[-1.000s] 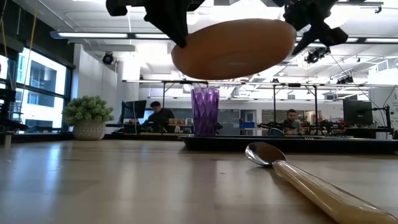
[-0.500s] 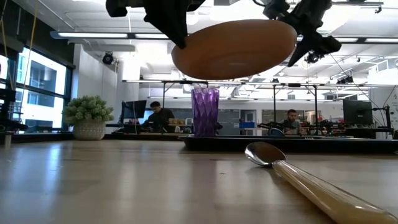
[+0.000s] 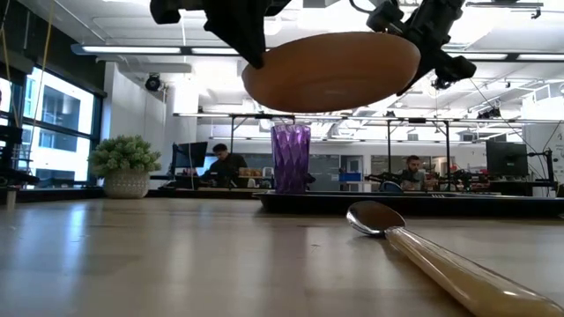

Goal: Pick and place plate/cup/fork/spoon on tray
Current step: Put the orange plate to the center of the black tray

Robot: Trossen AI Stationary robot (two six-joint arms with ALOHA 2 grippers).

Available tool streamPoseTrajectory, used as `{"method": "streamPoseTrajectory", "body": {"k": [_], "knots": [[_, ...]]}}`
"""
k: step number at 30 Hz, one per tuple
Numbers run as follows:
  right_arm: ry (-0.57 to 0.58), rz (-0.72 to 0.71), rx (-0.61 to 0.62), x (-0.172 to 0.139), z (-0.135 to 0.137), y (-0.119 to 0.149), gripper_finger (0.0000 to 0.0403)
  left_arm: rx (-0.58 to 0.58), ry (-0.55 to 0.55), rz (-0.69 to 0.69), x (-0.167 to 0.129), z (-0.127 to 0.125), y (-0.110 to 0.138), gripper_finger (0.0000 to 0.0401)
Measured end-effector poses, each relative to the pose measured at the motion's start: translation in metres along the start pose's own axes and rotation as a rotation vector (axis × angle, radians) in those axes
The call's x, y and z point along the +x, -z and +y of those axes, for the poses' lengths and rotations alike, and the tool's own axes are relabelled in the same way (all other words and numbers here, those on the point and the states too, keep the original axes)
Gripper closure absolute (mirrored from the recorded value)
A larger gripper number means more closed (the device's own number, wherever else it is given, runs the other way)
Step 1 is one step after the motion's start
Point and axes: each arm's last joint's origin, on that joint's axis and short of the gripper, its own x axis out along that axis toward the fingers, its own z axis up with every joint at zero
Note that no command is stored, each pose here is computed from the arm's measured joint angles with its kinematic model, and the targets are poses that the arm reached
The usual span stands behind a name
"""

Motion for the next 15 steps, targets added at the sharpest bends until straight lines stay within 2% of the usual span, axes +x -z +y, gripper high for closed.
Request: {"method": "streamPoseTrajectory", "body": {"k": [7, 15], "knots": [[-0.001, 0.001, 0.005, 0.0000, 0.0000, -0.0001, 0.0396, 0.004, -0.047, 0.042, -0.0002, 0.0011, 0.0007, 0.0376], [-0.005, 0.003, 0.006, 0.0000, 0.0003, -0.0001, 0.0401, -0.001, -0.053, 0.048, -0.0001, 0.0015, 0.0011, 0.0328]]}}
